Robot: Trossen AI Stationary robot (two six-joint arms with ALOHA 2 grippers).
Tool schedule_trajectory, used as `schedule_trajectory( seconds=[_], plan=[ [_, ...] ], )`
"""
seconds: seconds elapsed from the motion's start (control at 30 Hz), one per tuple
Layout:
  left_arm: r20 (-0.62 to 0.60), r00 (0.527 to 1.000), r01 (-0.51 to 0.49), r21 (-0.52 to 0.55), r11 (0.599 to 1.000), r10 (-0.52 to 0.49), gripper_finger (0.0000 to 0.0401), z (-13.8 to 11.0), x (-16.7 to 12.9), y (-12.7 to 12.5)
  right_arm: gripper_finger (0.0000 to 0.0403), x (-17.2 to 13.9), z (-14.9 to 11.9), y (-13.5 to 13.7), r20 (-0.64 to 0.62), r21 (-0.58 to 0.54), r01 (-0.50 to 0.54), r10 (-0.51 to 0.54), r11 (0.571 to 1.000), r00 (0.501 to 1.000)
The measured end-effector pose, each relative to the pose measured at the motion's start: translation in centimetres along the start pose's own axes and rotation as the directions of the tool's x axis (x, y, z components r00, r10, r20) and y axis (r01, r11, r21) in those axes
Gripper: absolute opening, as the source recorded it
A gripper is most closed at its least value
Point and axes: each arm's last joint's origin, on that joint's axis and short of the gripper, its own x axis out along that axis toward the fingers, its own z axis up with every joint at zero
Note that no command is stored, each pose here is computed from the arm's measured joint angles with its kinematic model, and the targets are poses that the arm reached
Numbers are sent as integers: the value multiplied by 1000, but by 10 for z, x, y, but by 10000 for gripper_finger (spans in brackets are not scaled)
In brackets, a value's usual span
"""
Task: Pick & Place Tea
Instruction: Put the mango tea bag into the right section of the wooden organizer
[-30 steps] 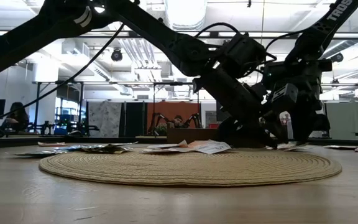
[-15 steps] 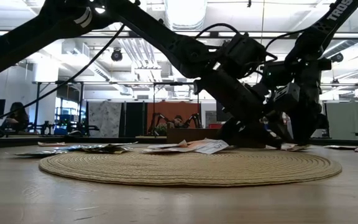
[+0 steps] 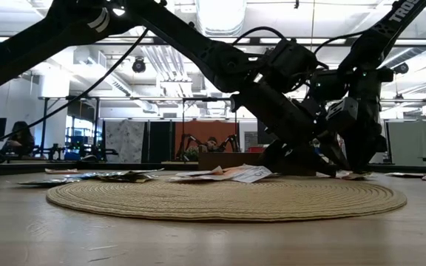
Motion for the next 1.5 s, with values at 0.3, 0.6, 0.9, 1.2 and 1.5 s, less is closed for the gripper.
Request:
schedule_trajectory(
  seconds=[0.3,0.6,0.9,1.2,1.5],
  plan=[
    [5,1000,-4,0,1000,4,126,-1,0,-1,139,1,0,1,-13,21,-42,42,999,999],
    [30,1000,4,-9,1000,-4,126,0,1,-1,135,12,1,-1,-58,53,-47,51,997,997],
    [44,999,-2,-4,1000,2,126,1,1,-1,109,-2,9,5,6,27,-49,49,998,999],
    [31,999,4,3,1000,-4,126,0,1,-1,25,-5,9,7,-13,-36,-73,72,997,997],
    [39,999,10,2,1000,-11,126,3,-2,-4,8,-23,9,13,34,-133,-77,82,988,996]
  ],
)
